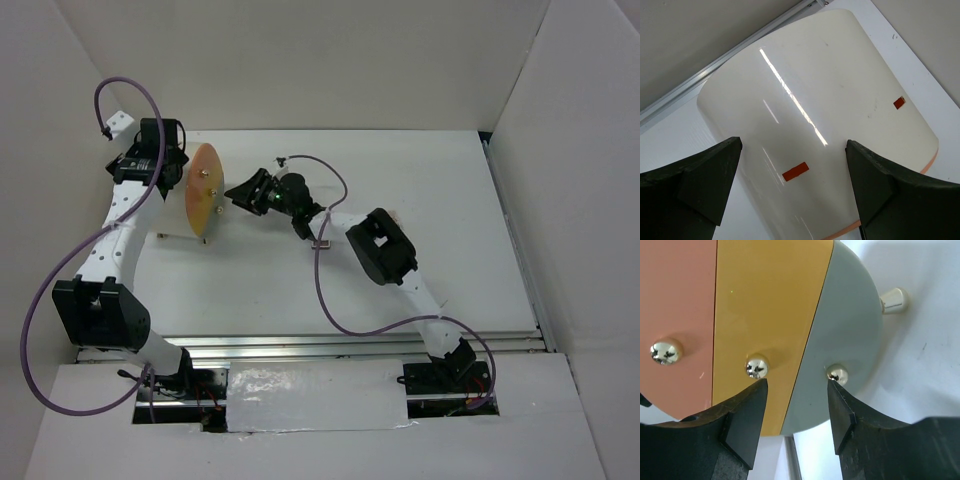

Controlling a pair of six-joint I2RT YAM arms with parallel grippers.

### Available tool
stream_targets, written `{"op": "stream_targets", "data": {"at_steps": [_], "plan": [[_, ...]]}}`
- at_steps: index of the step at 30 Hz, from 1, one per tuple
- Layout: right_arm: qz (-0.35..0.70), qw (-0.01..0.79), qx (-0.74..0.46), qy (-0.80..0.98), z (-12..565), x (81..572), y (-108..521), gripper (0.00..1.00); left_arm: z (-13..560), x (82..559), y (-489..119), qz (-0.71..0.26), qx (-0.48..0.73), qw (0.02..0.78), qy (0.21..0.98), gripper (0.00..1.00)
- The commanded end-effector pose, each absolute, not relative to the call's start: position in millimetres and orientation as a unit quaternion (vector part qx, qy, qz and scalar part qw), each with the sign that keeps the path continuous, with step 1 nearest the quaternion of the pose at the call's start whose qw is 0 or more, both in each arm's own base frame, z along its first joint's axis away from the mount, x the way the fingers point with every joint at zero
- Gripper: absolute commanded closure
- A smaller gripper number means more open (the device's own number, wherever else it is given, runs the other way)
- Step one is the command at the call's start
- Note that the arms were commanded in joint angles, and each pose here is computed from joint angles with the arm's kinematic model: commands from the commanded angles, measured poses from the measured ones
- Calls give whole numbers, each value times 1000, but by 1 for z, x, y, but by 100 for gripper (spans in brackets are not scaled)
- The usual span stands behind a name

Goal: Organize the makeup

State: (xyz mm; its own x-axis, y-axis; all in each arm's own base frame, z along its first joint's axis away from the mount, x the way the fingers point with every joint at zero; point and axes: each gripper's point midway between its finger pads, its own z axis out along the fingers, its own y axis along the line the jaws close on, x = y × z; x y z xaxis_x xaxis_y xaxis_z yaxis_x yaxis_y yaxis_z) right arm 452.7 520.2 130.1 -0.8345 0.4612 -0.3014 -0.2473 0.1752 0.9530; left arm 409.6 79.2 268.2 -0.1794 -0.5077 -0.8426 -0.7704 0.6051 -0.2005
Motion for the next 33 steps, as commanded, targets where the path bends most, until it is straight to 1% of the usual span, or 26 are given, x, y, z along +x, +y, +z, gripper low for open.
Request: {"op": "stream_targets", "data": {"at_steps": [1,17,22,33], "plan": [[654,274,74,702,132,459,529,41,277,403,78,132,-425,489,751,0],[662,221,97,709,104,462,557,42,275,405,74,119,-426,487,753,1],[667,198,123,708,97,463,559,43,275,405,73,117,-426,487,753,1],[673,181,124,706,93,458,574,45,275,406,73,116,-427,487,753,1]]}}
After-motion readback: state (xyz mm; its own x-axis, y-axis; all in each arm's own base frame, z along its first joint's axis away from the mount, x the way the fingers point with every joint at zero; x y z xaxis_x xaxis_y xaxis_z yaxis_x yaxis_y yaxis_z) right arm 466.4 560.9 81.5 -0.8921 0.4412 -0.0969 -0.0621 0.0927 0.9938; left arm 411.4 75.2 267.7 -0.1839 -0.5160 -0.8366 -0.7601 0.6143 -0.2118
